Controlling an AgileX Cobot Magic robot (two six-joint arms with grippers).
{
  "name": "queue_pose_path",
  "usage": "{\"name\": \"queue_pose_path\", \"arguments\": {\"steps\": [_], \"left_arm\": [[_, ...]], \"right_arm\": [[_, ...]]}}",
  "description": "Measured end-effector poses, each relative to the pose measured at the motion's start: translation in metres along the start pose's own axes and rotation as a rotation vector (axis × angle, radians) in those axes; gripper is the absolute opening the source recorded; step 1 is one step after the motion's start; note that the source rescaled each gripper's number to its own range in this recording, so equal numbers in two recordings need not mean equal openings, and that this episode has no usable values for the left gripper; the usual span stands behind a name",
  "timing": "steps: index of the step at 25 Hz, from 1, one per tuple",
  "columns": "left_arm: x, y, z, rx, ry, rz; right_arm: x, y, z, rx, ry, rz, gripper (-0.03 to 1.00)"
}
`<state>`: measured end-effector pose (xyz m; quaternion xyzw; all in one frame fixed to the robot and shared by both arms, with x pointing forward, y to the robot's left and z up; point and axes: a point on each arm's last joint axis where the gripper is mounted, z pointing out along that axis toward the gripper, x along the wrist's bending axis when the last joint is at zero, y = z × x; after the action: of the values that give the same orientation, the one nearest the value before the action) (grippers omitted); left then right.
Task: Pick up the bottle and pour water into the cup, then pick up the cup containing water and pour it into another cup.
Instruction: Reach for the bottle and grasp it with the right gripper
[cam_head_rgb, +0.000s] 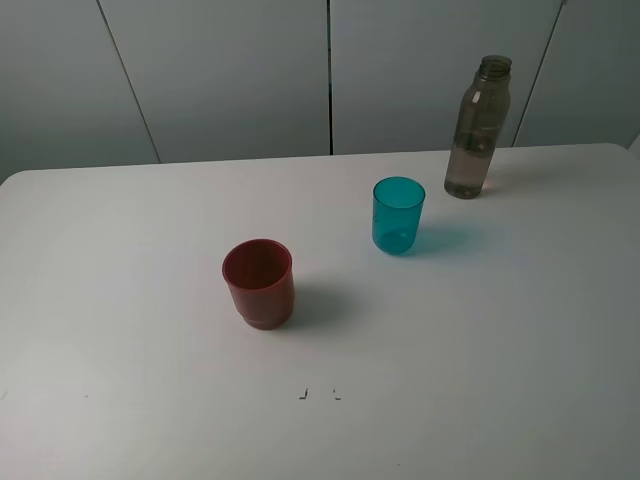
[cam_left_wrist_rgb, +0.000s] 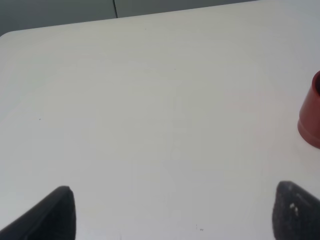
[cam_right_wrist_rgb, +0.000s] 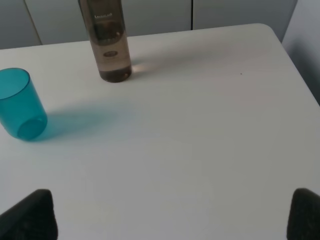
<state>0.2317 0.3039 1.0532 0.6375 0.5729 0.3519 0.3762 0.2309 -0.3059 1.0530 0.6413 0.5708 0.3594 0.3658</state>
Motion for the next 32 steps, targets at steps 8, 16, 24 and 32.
{"name": "queue_pose_path", "arguments": {"steps": [8, 16, 24, 32], "left_arm": [[0.0, 0.0, 0.0, 0.0, 0.0, 0.0], [0.0, 0.0, 0.0, 0.0, 0.0, 0.0], [0.0, 0.0, 0.0, 0.0, 0.0, 0.0], [0.0, 0.0, 0.0, 0.0, 0.0, 0.0]], "right_arm": [[0.009, 0.048, 0.029, -0.021, 0.031, 0.003, 1.0], [0.024, 0.086, 0.119, 0.03, 0.071, -0.061, 1.0], [0.032, 0.072, 0.23, 0.145, 0.072, -0.121, 1.0], [0.038, 0.024, 0.312, 0.202, 0.124, -0.239, 1.0]]}}
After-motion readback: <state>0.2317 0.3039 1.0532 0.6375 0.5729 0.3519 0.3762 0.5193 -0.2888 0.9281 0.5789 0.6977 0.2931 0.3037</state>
